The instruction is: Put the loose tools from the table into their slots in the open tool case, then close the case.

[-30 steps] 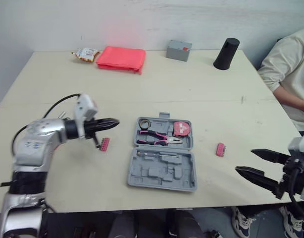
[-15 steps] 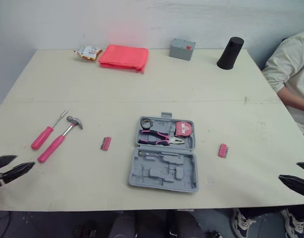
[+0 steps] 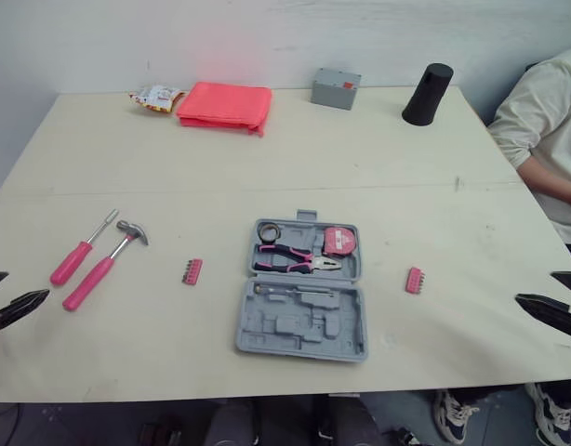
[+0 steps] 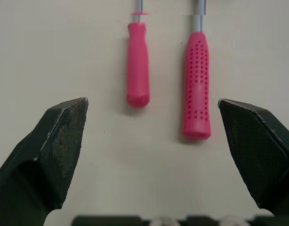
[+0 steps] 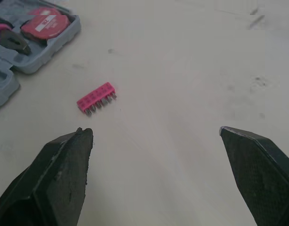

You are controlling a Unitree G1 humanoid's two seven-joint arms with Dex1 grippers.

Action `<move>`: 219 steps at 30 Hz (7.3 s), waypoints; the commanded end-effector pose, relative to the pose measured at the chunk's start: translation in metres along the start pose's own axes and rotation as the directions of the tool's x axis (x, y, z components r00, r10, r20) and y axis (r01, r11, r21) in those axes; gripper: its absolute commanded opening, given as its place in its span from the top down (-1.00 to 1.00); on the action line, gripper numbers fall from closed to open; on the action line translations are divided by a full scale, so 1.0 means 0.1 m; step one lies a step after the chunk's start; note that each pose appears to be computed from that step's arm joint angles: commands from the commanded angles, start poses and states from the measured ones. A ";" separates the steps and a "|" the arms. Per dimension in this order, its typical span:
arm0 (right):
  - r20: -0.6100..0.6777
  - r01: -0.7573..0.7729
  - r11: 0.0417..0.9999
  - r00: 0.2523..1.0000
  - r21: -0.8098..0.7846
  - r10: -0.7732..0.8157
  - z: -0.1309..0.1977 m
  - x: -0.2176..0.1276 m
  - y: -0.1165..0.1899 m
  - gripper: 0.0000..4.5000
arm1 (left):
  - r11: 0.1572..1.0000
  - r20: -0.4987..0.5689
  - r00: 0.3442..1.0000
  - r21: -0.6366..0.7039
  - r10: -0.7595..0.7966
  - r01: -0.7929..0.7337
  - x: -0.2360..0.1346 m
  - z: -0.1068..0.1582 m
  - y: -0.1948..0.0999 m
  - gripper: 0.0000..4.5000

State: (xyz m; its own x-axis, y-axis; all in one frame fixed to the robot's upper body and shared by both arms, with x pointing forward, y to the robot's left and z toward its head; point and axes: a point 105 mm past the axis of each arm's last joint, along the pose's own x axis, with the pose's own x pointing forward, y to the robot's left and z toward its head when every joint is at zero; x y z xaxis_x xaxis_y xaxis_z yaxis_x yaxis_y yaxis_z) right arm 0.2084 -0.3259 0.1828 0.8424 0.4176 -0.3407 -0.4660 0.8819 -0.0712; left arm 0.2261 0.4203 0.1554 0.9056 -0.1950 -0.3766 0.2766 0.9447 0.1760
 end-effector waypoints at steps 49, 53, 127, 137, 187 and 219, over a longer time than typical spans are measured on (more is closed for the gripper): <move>0.110 -0.707 0.636 0.637 -0.309 0.763 1.10 0.60 1.90 -1.00 | 0.668 0.012 0.727 0.406 -0.686 0.623 0.62 0.95 -1.96 0.75; 0.074 -0.692 0.670 0.679 -0.269 0.731 0.98 0.57 1.83 -1.00 | 0.516 -0.116 0.629 0.468 -0.769 0.718 0.69 0.94 -2.39 0.75; 0.003 -0.513 0.847 0.855 -0.137 0.518 0.24 0.62 1.63 -1.00 | 0.215 -0.061 0.274 0.468 -0.960 0.857 1.25 0.87 -3.48 0.98; 0.007 -0.513 0.848 0.855 -0.137 0.518 0.24 0.65 1.63 -1.00 | 0.266 -0.230 0.420 0.494 -0.878 0.827 1.56 0.52 -3.46 0.98; -0.042 0.253 0.961 0.968 0.112 -0.249 -0.43 -0.59 0.19 -1.00 | 0.981 0.137 0.990 -0.183 -0.036 0.061 0.39 0.12 -0.51 -0.99; 0.113 -0.529 0.824 0.823 -0.204 0.556 0.72 0.64 1.53 -1.00 | 0.982 0.090 0.988 -0.126 -0.127 0.138 0.74 0.07 -1.98 -0.99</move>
State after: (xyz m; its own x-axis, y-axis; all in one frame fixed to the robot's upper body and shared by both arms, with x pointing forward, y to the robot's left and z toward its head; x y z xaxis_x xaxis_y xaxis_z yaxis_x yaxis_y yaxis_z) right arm 0.2187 -0.1596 0.2147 0.5237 0.8271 -0.2043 -0.8504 0.5220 -0.0665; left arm 0.2373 0.2286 0.0945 0.8819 -0.3370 -0.3297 0.3458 0.9377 -0.0334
